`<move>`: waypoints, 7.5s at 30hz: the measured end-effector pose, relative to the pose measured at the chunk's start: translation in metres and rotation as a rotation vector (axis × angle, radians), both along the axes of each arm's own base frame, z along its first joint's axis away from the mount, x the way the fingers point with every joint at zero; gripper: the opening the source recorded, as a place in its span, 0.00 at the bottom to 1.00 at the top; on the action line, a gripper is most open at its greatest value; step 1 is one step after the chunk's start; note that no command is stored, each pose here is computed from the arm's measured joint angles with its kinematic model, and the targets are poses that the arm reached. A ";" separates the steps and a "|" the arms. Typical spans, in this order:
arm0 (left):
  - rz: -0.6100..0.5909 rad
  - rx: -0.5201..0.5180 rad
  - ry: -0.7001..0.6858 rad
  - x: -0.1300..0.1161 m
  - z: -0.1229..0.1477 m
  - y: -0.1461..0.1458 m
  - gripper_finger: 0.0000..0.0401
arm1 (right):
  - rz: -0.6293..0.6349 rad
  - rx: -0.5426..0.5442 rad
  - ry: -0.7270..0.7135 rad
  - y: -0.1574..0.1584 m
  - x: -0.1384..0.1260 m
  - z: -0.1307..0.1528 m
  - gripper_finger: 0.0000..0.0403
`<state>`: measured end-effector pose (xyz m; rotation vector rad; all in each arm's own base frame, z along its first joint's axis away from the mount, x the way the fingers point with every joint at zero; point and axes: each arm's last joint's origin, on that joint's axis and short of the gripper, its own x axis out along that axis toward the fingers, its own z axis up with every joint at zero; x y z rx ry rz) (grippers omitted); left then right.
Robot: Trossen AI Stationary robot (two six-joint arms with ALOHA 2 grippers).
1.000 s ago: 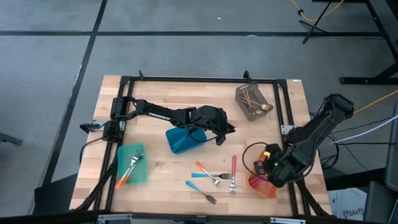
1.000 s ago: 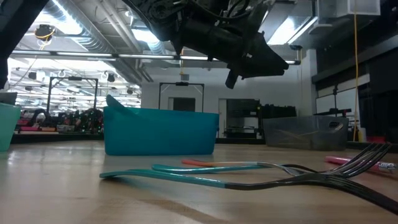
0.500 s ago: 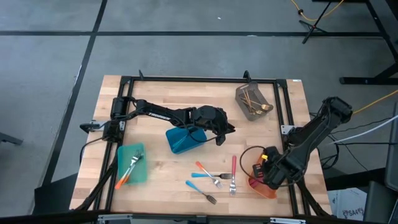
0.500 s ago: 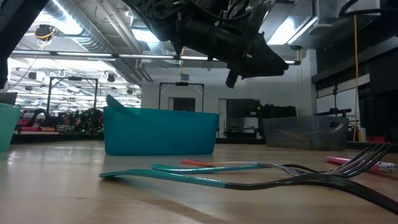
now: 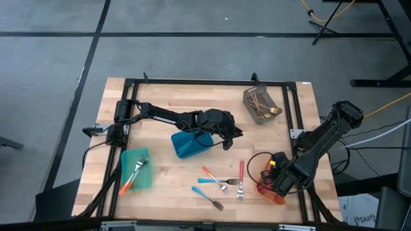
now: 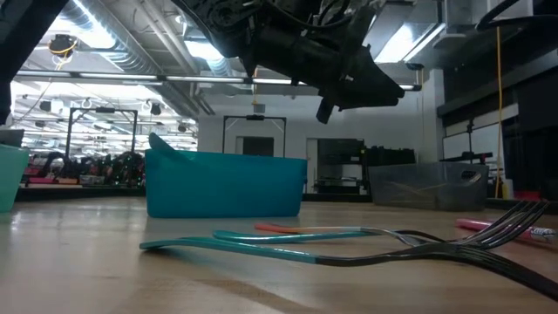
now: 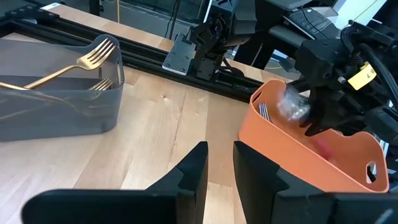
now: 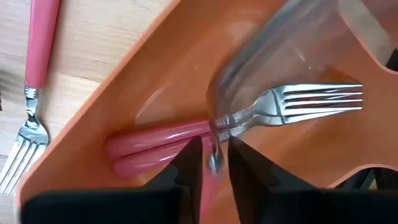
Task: Sort silverware by color (type)
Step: Put the top pink fork into the orange bin, then put the orange fork into the light blue bin
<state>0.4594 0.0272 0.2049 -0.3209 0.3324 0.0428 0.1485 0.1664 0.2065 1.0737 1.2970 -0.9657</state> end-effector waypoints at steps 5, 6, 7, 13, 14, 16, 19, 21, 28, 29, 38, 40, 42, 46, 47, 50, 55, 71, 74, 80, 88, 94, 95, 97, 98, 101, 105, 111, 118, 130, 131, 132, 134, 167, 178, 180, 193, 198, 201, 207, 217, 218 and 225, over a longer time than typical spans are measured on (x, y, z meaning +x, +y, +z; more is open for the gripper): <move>0.000 0.000 0.000 0.000 0.000 0.000 0.17 | 0.000 0.000 0.000 0.000 0.000 0.000 0.25; 0.000 0.000 0.000 0.000 0.000 0.000 0.17 | 0.000 0.000 0.000 0.000 0.000 0.000 0.26; 0.000 0.000 0.000 0.000 0.000 0.000 0.17 | 0.000 0.000 0.000 0.000 0.000 0.000 0.26; 0.000 0.000 0.000 0.000 0.000 0.000 0.17 | 0.000 0.000 0.000 0.000 0.000 0.000 0.26; 0.000 0.000 0.000 0.000 0.000 0.000 0.17 | 0.000 0.000 0.000 0.000 0.000 0.000 0.26; 0.000 0.000 -0.001 0.000 0.000 0.000 0.17 | 0.000 0.000 0.000 0.000 0.000 0.000 0.26; 0.000 0.000 -0.001 0.000 0.000 0.000 0.17 | 0.000 0.001 -0.001 0.000 0.000 0.000 0.26; 0.000 0.000 -0.001 0.000 0.000 0.000 0.17 | 0.000 0.001 -0.001 0.000 0.000 0.000 0.26; 0.000 0.000 -0.001 0.000 0.000 0.000 0.17 | 0.004 0.034 0.036 0.001 -0.001 0.000 0.26; -0.001 0.001 -0.001 0.000 0.000 0.000 0.17 | 0.004 0.041 0.044 0.001 -0.001 0.000 0.26; -0.046 0.072 -0.002 0.001 0.000 -0.009 0.17 | 0.005 0.045 0.030 0.003 0.001 0.008 0.26; -0.060 0.091 -0.003 0.001 0.000 -0.013 0.17 | 0.004 0.040 0.031 0.004 0.001 0.014 0.26; -0.072 0.100 -0.004 0.001 0.000 -0.017 0.17 | 0.003 0.024 0.022 0.004 0.002 0.021 0.26; -0.088 0.104 -0.005 0.001 0.000 -0.023 0.17 | 0.005 -0.034 -0.008 0.003 0.003 0.039 0.26; -0.091 0.104 -0.005 0.001 0.000 -0.025 0.17 | 0.014 -0.045 -0.018 0.002 0.004 0.044 0.26; -0.109 0.105 -0.006 0.001 0.000 -0.030 0.17 | 0.040 -0.082 -0.052 0.002 0.005 0.056 0.26; -0.287 0.134 -0.031 0.000 0.003 -0.037 0.17 | 0.105 -0.133 -0.144 0.002 0.009 0.069 0.26; -0.568 0.168 0.252 -0.020 -0.021 -0.052 0.17 | 0.218 -0.313 -0.302 -0.001 0.015 0.074 0.26; -0.618 0.216 0.342 -0.027 -0.029 -0.058 0.17 | 0.234 -0.331 -0.312 -0.002 0.015 0.074 0.26; -0.617 0.327 0.497 -0.038 -0.039 -0.070 0.17 | 0.245 -0.357 -0.330 -0.002 0.015 0.075 0.26; -0.616 0.329 0.540 -0.042 -0.041 -0.083 0.20 | 0.245 -0.361 -0.333 -0.002 0.016 0.075 0.26; -0.605 0.382 0.524 -0.042 -0.040 -0.096 0.29 | 0.245 -0.361 -0.333 -0.002 0.016 0.075 0.26; -0.593 0.392 0.520 -0.042 -0.040 -0.097 0.30 | 0.245 -0.361 -0.333 -0.002 0.016 0.075 0.26; -0.567 0.400 0.518 -0.041 -0.039 -0.100 0.31 | 0.245 -0.361 -0.333 -0.002 0.016 0.075 0.26; -0.554 0.403 0.517 -0.041 -0.039 -0.100 0.31 | 0.245 -0.361 -0.333 -0.002 0.016 0.075 0.26; -0.548 0.417 0.516 -0.042 -0.039 -0.104 0.31 | 0.244 -0.368 -0.338 -0.002 0.016 0.075 0.26; -0.575 0.414 0.512 -0.043 -0.039 -0.111 0.31 | 0.242 -0.395 -0.361 -0.003 0.016 0.075 0.26; -0.647 0.474 0.504 -0.046 -0.040 -0.122 0.31 | 0.238 -0.421 -0.382 -0.004 0.017 0.076 0.26; -0.696 0.457 0.501 -0.044 -0.052 -0.129 0.31 | 0.244 -0.440 -0.396 -0.004 0.017 0.076 0.26; -0.718 0.398 0.499 -0.039 -0.067 -0.128 0.31 | 0.304 -0.460 -0.392 -0.004 0.018 0.076 0.26; -0.723 0.401 0.497 -0.039 -0.069 -0.128 0.31 | 0.310 -0.460 -0.392 -0.004 0.018 0.076 0.26; -0.727 0.401 0.498 -0.038 -0.071 -0.128 0.31 | 0.315 -0.461 -0.392 -0.004 0.018 0.076 0.26; -0.735 0.390 0.517 -0.039 -0.075 -0.126 0.31 | 0.330 -0.466 -0.390 -0.003 0.018 0.076 0.26; -0.720 0.363 0.539 -0.036 -0.085 -0.119 0.10 | 0.427 -0.532 -0.396 -0.004 0.019 0.077 0.26; -0.710 0.360 0.550 -0.036 -0.086 -0.115 0.03 | 0.426 -0.535 -0.399 -0.004 0.019 0.077 0.26; -0.714 0.356 0.548 -0.036 -0.086 -0.115 0.02 | 0.426 -0.535 -0.399 -0.004 0.019 0.077 0.26; -0.718 0.360 0.541 -0.036 -0.083 -0.115 0.02 | 0.427 -0.535 -0.400 -0.004 0.019 0.077 0.26; -0.708 0.361 0.542 -0.036 -0.081 -0.115 0.02 | 0.426 -0.534 -0.401 -0.004 0.019 0.077 0.26; -0.710 0.360 0.539 -0.036 -0.081 -0.116 0.01 | 0.425 -0.533 -0.402 -0.004 0.019 0.077 0.26; -0.712 0.358 0.522 -0.032 -0.074 -0.117 0.01 | 0.425 -0.533 -0.402 -0.004 0.019 0.077 0.26; -0.704 0.374 0.475 -0.019 -0.049 -0.119 0.00 | 0.425 -0.533 -0.402 -0.004 0.019 0.077 0.26; -0.703 0.374 0.486 -0.020 -0.050 -0.118 0.00 | 0.425 -0.533 -0.402 -0.004 0.019 0.077 0.26; -0.619 0.463 0.662 -0.030 -0.057 -0.111 0.00 | 0.425 -0.533 -0.402 -0.004 0.019 0.077 0.26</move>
